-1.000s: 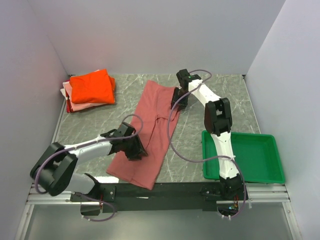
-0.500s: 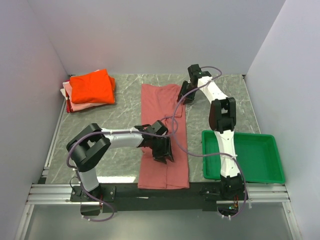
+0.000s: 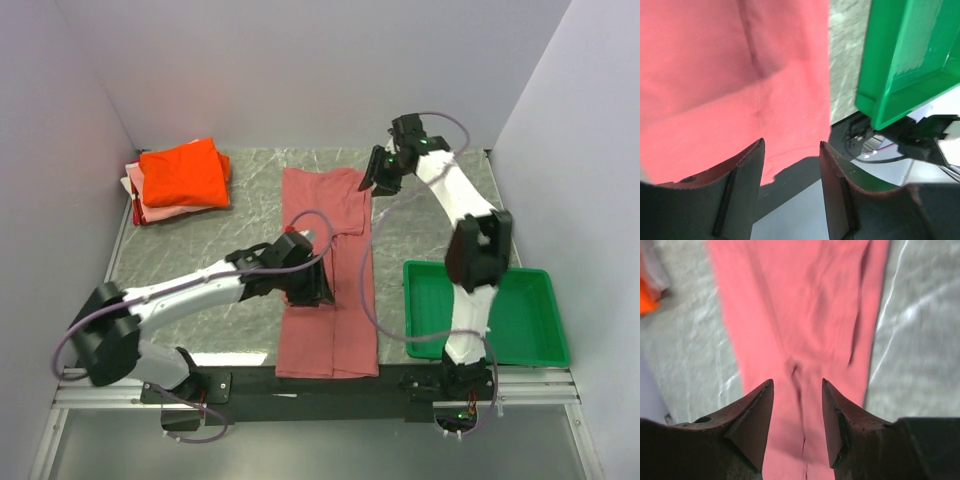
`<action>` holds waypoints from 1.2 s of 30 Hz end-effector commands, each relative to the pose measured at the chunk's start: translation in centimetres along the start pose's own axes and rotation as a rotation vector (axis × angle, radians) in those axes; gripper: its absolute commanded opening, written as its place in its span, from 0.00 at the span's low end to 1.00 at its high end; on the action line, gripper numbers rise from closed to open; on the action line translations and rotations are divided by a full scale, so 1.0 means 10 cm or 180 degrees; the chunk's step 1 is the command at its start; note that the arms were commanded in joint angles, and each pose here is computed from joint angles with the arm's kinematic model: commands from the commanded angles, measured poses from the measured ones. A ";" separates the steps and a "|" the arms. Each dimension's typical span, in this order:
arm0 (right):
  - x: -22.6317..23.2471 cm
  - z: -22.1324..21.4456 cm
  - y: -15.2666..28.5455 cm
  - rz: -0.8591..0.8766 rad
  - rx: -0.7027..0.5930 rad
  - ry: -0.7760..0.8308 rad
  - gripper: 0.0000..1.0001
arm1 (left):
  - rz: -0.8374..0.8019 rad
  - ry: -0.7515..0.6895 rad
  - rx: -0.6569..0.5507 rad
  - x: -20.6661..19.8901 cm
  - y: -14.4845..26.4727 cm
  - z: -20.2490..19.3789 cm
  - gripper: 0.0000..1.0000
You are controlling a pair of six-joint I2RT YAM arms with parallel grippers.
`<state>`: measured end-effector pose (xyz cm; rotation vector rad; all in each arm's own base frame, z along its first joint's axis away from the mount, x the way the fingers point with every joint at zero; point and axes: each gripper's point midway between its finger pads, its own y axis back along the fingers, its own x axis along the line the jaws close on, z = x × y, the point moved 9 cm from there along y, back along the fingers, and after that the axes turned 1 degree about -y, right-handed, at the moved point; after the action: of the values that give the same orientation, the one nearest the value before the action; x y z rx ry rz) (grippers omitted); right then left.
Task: Fold and stack the t-shirts
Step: Fold the tshirt
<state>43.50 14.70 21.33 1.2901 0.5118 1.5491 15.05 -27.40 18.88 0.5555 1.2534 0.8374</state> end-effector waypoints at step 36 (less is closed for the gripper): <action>-0.83 -3.82 0.85 -0.0588 0.1084 0.0031 0.45 | 0.0609 0.0697 -0.0048 1.15 0.43 -0.91 0.52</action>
<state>4.67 13.92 11.65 1.4513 0.9462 1.3948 6.68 -16.83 13.64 0.6026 1.3781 1.0688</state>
